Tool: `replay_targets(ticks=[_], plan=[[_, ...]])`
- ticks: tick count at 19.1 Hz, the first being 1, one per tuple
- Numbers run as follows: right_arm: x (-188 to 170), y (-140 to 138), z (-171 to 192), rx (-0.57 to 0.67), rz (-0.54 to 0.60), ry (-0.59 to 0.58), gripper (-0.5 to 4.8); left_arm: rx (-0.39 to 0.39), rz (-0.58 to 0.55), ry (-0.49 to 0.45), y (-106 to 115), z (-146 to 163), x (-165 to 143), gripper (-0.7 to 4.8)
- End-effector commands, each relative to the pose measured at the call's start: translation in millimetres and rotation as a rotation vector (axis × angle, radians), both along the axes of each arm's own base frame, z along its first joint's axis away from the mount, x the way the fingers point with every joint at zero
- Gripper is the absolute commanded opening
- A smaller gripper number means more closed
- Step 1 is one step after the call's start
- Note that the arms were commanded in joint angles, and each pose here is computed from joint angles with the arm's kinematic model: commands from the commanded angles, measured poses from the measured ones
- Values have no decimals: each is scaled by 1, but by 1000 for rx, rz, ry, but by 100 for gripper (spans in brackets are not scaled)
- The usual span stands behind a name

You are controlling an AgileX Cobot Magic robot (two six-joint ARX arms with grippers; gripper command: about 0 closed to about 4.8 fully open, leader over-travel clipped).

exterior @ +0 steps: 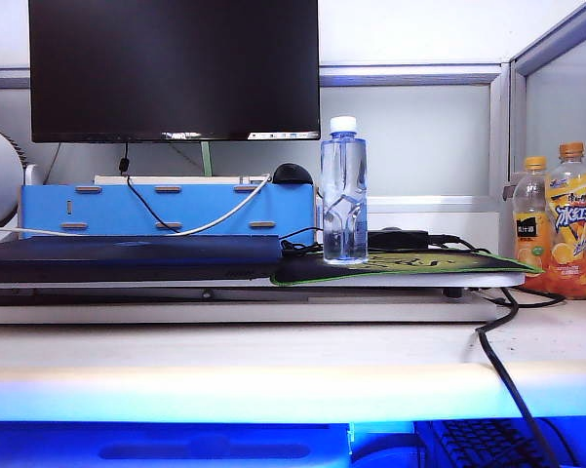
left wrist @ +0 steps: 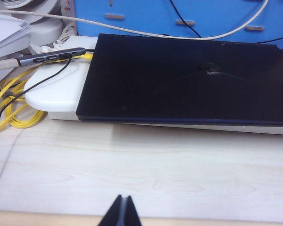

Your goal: Pick up the mineral water bottle and place it on the laptop.

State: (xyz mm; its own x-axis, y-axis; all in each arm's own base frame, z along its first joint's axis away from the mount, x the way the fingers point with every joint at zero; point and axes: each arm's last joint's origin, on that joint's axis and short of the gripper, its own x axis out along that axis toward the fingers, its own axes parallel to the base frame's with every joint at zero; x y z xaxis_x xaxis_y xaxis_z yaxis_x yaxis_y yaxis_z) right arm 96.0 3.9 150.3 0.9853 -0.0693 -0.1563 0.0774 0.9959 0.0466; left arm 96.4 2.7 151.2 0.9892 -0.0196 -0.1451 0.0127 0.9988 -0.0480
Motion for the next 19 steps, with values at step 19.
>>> replay_targets(ticks=[19], plan=[[-6,8,61,308,290,-262,-5,2,-1,-3,0,0,0,-2]])
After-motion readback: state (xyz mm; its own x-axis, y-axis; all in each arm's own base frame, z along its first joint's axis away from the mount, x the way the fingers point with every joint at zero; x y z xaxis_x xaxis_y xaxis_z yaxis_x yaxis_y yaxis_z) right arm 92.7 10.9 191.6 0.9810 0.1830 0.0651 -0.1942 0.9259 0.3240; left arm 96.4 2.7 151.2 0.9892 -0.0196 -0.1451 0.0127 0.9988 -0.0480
